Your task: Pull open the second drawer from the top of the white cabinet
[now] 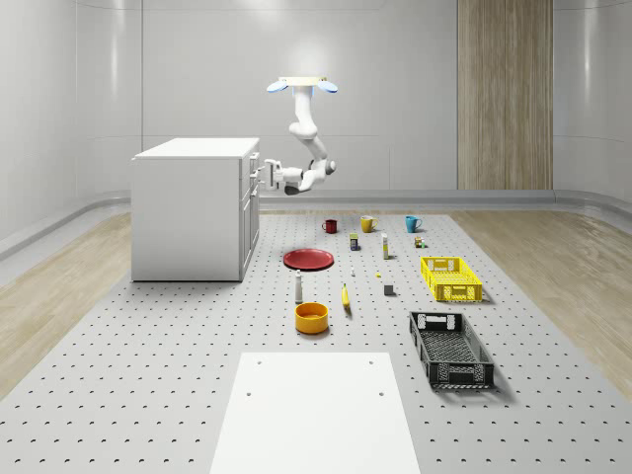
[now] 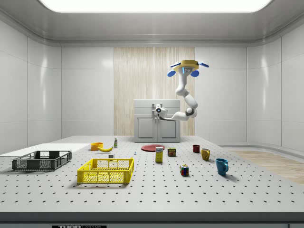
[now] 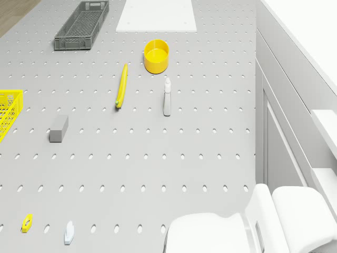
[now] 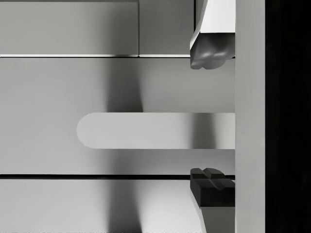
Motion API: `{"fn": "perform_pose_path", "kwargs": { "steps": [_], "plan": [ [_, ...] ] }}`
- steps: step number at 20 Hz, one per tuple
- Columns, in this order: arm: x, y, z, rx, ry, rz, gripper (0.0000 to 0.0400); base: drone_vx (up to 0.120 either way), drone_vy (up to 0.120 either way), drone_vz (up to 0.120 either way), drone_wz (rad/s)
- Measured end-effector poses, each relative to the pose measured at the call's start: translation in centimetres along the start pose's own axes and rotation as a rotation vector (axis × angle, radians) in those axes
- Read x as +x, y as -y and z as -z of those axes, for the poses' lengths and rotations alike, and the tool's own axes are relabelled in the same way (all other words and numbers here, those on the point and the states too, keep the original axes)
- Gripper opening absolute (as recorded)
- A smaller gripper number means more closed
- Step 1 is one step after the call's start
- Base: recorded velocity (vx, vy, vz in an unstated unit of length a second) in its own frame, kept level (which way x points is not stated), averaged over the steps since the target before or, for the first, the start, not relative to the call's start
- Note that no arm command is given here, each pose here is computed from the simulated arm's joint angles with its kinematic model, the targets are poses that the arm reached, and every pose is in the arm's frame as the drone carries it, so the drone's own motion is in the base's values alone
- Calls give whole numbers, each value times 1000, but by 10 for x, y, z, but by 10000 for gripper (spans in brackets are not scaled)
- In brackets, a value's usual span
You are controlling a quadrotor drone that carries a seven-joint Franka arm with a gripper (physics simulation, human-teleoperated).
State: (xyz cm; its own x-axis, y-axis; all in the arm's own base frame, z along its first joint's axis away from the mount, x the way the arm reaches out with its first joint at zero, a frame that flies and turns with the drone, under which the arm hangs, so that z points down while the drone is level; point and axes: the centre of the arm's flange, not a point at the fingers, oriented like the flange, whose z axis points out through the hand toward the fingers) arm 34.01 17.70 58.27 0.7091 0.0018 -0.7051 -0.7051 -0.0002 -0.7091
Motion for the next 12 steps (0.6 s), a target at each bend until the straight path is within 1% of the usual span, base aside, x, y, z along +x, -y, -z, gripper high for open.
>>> {"fn": "perform_pose_path", "kwargs": {
  "steps": [12],
  "plan": [
    [2,-2,-14,0,0,0,300,0,0,0,0]
  ]
}}
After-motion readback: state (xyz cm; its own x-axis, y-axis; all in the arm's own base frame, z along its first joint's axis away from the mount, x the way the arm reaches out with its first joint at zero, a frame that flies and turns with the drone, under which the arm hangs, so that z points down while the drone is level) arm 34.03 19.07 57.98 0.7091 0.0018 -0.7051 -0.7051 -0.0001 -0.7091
